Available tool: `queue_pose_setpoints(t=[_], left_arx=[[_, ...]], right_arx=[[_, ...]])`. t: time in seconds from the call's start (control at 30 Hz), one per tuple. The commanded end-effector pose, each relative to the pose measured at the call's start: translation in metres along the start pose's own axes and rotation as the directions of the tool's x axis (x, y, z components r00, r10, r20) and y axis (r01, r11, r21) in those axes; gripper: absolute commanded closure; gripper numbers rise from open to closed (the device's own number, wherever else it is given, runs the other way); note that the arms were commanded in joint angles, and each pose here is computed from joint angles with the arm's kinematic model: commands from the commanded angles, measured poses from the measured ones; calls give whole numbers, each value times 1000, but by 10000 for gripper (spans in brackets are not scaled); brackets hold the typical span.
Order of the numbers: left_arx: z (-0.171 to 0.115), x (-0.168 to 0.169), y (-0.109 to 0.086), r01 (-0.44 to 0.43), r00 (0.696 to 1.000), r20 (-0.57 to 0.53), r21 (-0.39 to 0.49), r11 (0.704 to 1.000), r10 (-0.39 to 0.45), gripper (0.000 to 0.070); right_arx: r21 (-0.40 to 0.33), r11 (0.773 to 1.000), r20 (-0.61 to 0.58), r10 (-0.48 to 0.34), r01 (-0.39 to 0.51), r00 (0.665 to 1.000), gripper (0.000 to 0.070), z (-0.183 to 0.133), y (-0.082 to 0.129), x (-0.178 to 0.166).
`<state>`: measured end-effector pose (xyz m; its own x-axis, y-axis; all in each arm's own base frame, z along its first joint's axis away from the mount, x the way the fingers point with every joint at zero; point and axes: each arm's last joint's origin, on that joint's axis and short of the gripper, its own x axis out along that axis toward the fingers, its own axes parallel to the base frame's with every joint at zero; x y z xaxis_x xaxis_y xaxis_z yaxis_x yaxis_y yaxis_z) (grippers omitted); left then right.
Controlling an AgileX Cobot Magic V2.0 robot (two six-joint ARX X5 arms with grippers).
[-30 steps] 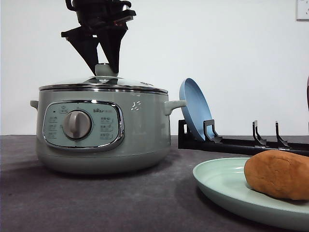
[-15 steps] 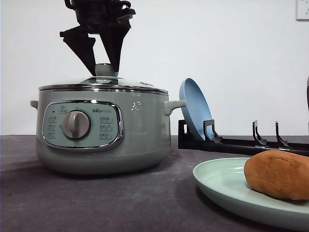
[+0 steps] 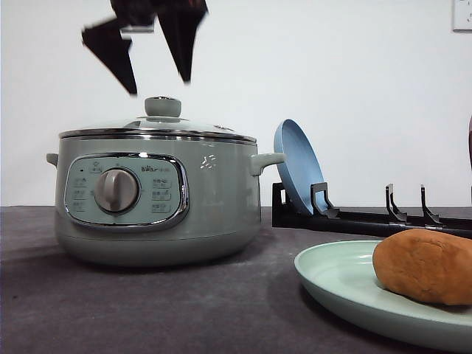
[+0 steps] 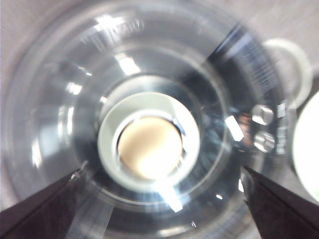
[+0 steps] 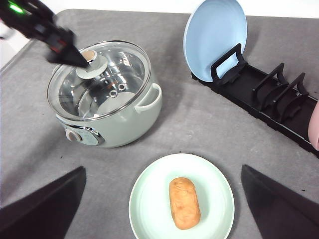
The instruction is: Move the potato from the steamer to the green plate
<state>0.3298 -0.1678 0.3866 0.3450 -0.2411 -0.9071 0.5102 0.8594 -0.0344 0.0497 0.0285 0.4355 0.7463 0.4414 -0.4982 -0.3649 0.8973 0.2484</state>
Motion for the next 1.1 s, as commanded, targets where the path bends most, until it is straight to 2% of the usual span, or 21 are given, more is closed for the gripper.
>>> queue_pose_setpoints(t=[0.0, 0.23, 0.57, 0.8, 0.97, 1.07], left_arx=[[-3, -27, -4, 6, 997, 81, -7, 1000, -6, 53], [-31, -100, -10, 2, 963, 269, -9, 1000, 0, 54], [-91, -173, -19, -3, 894, 448, 18, 1000, -6, 64], [-152, -174, -21, -5, 837, 547, 43, 999, -19, 64], [-198, -155, -25, 65, 782, 611, 114, 991, -122, 64], [-222, -140, -25, 90, 759, 635, 117, 989, -144, 64]], right_arx=[[6, 1000, 20, 8, -8, 1000, 70, 4, 1, -2], [-10, 1000, 16, 6, -6, 1000, 70, 3, 1, -2], [-69, 998, 12, 6, -5, 1000, 70, 3, 1, -2], [-92, 996, 5, 4, -4, 1000, 70, 2, 1, 0], [-99, 995, 5, 7, -7, 1000, 70, -9, -2, 8], [-107, 994, 40, 21, -17, 999, 70, -21, -6, 15]])
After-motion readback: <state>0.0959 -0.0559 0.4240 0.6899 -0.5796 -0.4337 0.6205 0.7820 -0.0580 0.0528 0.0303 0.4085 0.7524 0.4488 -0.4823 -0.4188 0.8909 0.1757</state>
